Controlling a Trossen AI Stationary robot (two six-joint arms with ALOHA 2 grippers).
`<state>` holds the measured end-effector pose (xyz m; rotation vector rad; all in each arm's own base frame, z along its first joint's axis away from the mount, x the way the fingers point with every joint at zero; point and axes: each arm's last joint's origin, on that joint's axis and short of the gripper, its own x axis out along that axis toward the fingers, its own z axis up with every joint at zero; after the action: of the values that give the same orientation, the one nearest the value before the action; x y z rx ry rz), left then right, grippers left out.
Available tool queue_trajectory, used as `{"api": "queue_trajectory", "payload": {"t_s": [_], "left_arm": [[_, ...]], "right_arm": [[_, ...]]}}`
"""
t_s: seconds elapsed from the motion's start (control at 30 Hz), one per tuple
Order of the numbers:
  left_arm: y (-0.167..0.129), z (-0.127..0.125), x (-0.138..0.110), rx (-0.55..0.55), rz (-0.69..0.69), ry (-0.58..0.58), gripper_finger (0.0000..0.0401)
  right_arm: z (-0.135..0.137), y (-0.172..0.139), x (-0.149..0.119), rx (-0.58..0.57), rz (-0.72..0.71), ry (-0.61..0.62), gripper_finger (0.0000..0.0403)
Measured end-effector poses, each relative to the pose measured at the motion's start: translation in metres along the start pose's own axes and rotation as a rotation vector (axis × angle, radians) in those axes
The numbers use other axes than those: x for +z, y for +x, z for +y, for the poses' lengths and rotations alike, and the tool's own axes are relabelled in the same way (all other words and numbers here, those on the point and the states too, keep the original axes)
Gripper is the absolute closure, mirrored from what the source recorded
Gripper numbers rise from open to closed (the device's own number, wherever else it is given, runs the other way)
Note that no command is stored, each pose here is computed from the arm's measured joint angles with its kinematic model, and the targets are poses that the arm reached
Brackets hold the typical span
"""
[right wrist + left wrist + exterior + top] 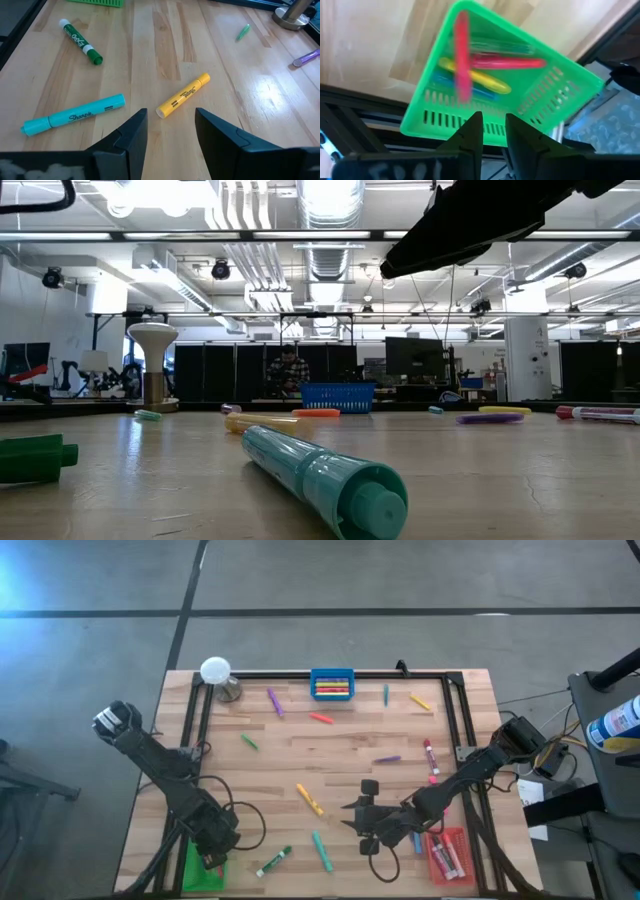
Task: Pick & Place Markers
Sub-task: Put the red marker into the orange bin
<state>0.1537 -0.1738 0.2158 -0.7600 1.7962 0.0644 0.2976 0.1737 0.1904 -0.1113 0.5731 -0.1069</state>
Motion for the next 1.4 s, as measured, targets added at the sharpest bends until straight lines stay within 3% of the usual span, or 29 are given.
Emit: {"api": "queue_trajectory", "payload": {"t_s": [0.23, 0.4, 0.53, 0.7, 0.87, 1.0, 1.17, 1.3, 1.4], "left_arm": [[-0.022, -0.018, -0.007, -0.092, -0.008, 0.119, 0.0326], [-0.047, -0.023, -0.001, -0.104, -0.294, 0.309, 0.0348], [-0.056, -0.020, 0.016, -0.067, -0.533, 0.498, 0.0378], [-0.057, -0.017, 0.053, -0.084, -0.783, 0.793, 0.0397], [-0.057, 0.003, 0.095, -0.071, -1.061, 0.954, 0.0400], [-0.057, 0.029, 0.121, -0.128, -1.350, 0.944, 0.0400], [-0.052, 0.065, 0.128, -0.239, -1.654, 0.871, 0.0401], [-0.045, 0.088, 0.125, -0.265, -1.747, 0.818, 0.0401], [-0.042, 0.097, 0.125, -0.211, -1.779, 0.787, 0.0401]], "right_arm": [[-0.001, 0.000, -0.002, -0.004, 0.011, -0.007, 0.0243], [-0.006, 0.006, -0.013, -0.025, 0.043, 0.045, 0.0243], [-0.010, 0.015, -0.023, -0.050, 0.081, 0.007, 0.0244], [-0.014, 0.018, -0.021, -0.060, 0.079, 0.025, 0.0264], [-0.014, 0.016, -0.019, -0.057, 0.071, 0.019, 0.0300], [-0.014, 0.015, -0.020, -0.046, 0.082, 0.013, 0.0338], [-0.019, 0.010, -0.020, 0.018, 0.155, 0.009, 0.0379], [-0.030, -0.005, -0.016, 0.027, 0.208, 0.031, 0.0393], [-0.042, -0.023, -0.008, 0.055, 0.250, 0.091, 0.0394]]}}
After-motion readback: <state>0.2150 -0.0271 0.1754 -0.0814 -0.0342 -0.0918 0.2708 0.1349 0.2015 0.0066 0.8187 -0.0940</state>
